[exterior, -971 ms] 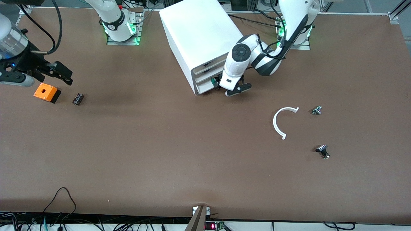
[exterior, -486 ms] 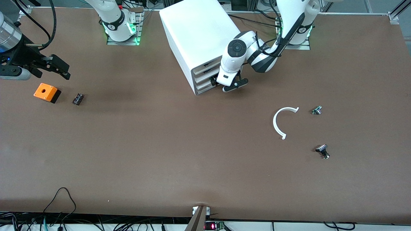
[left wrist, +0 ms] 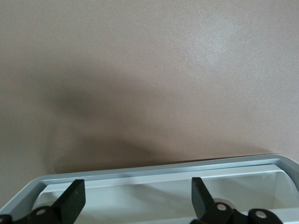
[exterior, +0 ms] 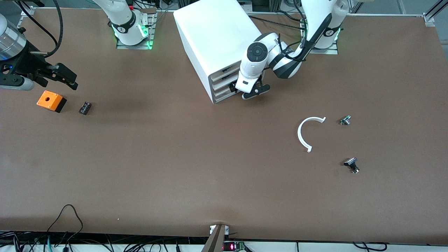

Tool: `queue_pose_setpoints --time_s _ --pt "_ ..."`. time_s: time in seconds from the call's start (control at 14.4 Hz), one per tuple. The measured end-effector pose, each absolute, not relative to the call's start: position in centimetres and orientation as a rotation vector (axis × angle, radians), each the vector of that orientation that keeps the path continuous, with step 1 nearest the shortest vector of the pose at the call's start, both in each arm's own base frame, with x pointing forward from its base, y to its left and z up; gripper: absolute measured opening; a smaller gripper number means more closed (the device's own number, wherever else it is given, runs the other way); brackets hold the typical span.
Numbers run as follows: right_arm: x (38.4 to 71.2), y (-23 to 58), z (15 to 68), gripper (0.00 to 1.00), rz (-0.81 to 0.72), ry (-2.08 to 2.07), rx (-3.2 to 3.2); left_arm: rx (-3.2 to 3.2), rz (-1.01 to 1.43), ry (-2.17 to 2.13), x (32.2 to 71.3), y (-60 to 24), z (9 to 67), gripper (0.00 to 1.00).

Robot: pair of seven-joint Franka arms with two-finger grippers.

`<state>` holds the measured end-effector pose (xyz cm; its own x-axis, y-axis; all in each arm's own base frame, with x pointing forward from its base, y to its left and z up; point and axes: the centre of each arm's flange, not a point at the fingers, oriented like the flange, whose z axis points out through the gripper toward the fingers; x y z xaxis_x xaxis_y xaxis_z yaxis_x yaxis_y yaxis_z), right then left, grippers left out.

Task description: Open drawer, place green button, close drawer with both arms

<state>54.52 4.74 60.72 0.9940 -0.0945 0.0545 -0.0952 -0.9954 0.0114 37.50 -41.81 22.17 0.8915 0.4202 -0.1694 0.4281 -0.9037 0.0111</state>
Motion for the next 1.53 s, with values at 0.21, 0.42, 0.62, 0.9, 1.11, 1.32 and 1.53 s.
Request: queue_pose_setpoints --time_s 0.21,0.42,0.62,0.9,1.11,1.32,1.53 --pt "54.5 4.7 60.7 1.00 0.085 -0.150 3.123 2.999 -0.242 0.659 38.6 -41.2 22.6 1.00" --pt "54.5 4.7 60.7 1.00 0.085 -0.150 3.123 2.978 -0.197 0.607 42.9 -38.1 24.0 1.00" --pt "54.6 4.7 60.7 1.00 0.089 -0.122 3.124 3.021 -0.230 0.553 47.8 -34.1 26.8 1.00" --pt "54.6 4.5 60.8 1.00 0.094 -0.079 3.125 3.131 -0.386 0.424 52.3 -31.2 35.8 1.00" --pt "54.6 4.0 60.8 1.00 0.093 -0.092 3.124 3.145 -0.435 0.325 55.6 -26.5 42.0 1.00" --pt "54.7 3.8 60.8 1.00 0.093 -0.098 3.124 3.162 -0.435 0.168 58.5 -20.1 47.3 1.00" --pt "54.7 3.5 60.8 1.00 0.090 -0.094 3.124 3.121 -0.414 -0.033 60.4 -13.1 52.3 1.00"
